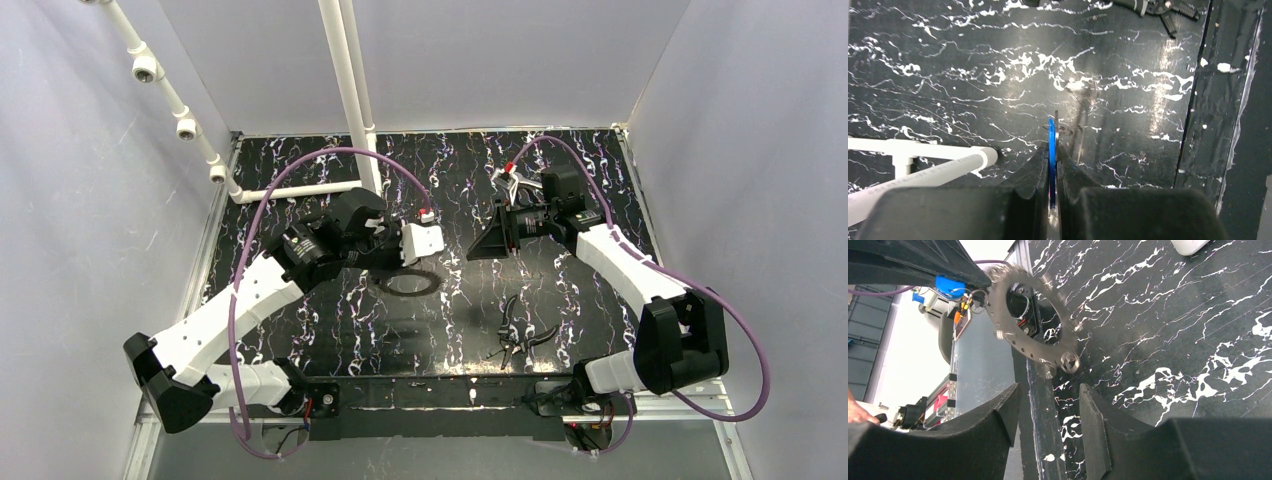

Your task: Remove the keys from the keyring

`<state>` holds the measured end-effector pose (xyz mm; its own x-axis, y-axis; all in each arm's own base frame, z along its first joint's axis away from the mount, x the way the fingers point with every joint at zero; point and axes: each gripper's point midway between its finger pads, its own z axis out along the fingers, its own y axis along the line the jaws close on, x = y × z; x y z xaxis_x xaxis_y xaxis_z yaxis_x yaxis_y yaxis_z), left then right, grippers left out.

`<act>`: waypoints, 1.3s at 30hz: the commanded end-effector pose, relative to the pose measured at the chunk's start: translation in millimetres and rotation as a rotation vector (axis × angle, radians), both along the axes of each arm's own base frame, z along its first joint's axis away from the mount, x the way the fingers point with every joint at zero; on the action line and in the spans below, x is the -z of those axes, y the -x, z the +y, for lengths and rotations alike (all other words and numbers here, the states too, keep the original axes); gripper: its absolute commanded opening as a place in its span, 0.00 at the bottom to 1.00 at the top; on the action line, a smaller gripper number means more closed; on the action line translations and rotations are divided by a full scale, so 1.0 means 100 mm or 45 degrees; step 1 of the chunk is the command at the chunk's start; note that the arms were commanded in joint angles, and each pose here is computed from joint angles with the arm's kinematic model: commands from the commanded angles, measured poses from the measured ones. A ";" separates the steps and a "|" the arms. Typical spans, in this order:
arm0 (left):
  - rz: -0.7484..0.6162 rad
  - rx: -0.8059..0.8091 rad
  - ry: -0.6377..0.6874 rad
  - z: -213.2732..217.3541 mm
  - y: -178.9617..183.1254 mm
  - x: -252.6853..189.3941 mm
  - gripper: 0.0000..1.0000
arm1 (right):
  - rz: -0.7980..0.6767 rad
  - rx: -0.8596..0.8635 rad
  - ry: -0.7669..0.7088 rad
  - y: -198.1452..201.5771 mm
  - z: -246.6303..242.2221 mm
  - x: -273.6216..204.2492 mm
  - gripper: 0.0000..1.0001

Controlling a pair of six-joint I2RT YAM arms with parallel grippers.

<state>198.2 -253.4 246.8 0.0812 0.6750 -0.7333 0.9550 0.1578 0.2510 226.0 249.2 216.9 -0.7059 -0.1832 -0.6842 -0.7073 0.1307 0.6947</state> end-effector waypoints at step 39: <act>0.248 0.066 0.020 -0.28 0.13 0.02 0.00 | -0.466 -0.300 -0.089 0.26 0.24 -0.46 0.67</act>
<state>190.5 -274.0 225.2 -0.0032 0.6954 -0.7186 0.9898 0.1047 0.0969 204.4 272.0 242.6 -0.4499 -0.2770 -0.8490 -0.8778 -0.0381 0.4776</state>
